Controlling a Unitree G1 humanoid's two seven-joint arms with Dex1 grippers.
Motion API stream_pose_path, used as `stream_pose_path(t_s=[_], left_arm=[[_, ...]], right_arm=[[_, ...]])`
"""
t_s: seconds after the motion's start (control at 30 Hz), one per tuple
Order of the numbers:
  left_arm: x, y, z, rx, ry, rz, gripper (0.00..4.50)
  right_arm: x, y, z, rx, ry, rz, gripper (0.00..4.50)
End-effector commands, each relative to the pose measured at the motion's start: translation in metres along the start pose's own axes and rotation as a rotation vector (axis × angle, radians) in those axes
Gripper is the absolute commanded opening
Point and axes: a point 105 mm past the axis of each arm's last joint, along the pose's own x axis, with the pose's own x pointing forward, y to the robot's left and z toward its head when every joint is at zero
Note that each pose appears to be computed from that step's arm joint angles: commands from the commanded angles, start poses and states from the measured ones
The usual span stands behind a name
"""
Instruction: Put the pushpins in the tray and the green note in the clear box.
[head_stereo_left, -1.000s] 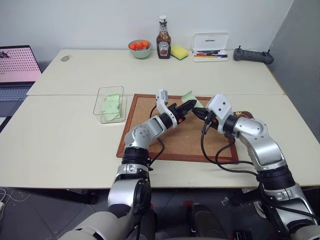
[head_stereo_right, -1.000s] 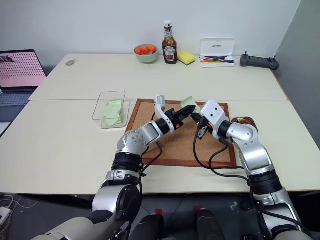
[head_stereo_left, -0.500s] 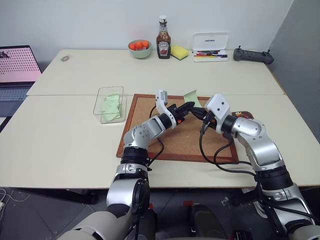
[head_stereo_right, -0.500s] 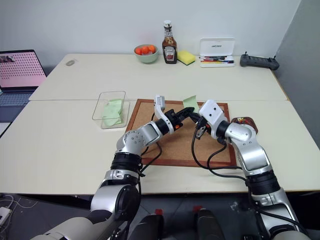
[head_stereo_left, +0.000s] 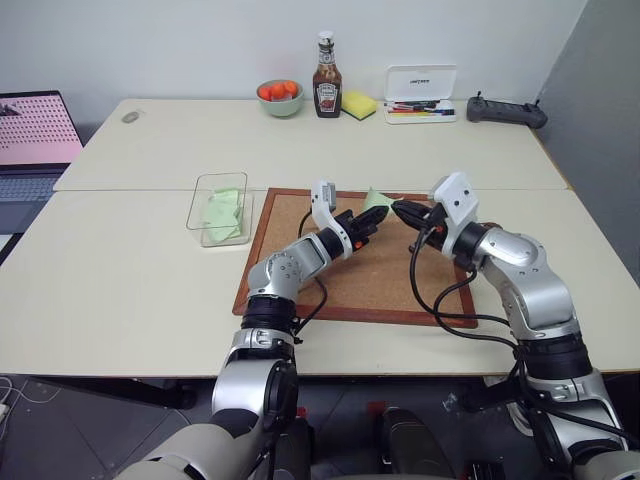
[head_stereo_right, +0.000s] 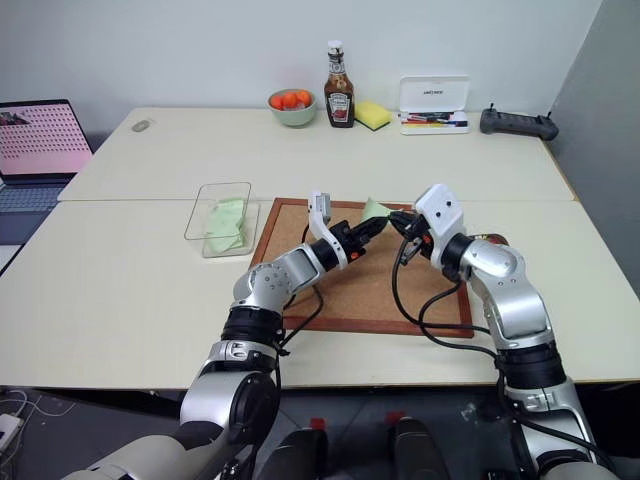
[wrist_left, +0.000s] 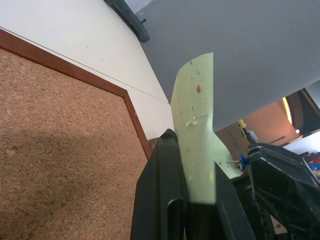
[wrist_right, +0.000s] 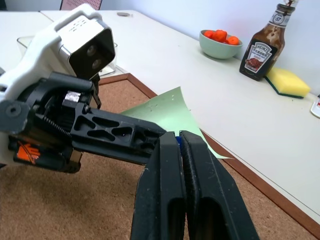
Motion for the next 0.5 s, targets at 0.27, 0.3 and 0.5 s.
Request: stream_pose_path(t_s=[0.27, 0.3, 0.5], left_arm=[[-0.004, 0.002, 0.002, 0.042, -0.008, 0.013, 0.02], [-0.005, 0.002, 0.002, 0.045, -0.007, 0.015, 0.02], [-0.013, -0.003, 0.007, 0.159, 0.009, 0.006, 0.02]], right_arm=[[-0.013, -0.015, 0.021, 0.026, -0.072, -0.08, 0.0], [-0.014, -0.016, 0.02, 0.027, -0.07, -0.087, 0.0], [-0.049, -0.049, -0.01, -0.025, 0.089, -0.236, 0.0]])
